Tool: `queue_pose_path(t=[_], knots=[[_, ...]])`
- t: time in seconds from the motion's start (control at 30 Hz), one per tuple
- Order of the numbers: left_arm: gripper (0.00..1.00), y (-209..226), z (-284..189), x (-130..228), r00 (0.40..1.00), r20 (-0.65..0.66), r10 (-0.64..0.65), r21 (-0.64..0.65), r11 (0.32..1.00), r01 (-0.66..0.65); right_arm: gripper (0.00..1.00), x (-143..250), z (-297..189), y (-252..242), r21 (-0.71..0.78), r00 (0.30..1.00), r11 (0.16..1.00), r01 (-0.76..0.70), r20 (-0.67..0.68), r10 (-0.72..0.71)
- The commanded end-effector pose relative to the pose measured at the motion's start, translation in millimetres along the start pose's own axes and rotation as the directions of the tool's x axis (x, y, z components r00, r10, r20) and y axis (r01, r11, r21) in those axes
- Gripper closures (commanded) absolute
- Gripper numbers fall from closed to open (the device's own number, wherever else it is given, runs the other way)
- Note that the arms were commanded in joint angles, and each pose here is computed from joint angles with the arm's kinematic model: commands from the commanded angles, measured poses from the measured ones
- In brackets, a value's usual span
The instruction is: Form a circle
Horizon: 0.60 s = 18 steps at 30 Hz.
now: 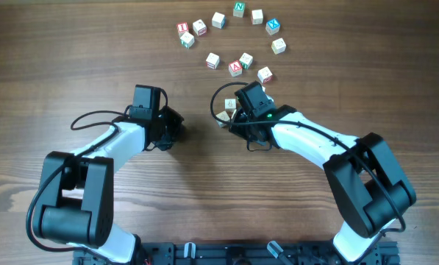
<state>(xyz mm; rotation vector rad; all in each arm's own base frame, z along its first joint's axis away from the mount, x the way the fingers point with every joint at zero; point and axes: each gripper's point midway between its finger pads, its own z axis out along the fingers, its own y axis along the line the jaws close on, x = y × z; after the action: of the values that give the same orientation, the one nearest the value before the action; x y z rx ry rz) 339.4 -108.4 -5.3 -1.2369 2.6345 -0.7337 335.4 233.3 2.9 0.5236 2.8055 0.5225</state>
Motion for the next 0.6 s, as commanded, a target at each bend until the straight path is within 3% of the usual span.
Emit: queue_pose_path(t=[0.0,0.57], knots=[[0.96,50.8,12.1,-5.9,0.998,0.062,-0.017,-0.170,0.985,0.028,0.95,0.2,7.7,-8.4,0.034,1.000,0.999,0.014,0.007,-0.014],[0.96,50.8,12.1,-5.9,0.998,0.063,-0.018,-0.169,0.985,0.028,0.95,11.2,7.7,-9.1,0.038,0.999,0.999,0.021,-0.037,-0.020]])
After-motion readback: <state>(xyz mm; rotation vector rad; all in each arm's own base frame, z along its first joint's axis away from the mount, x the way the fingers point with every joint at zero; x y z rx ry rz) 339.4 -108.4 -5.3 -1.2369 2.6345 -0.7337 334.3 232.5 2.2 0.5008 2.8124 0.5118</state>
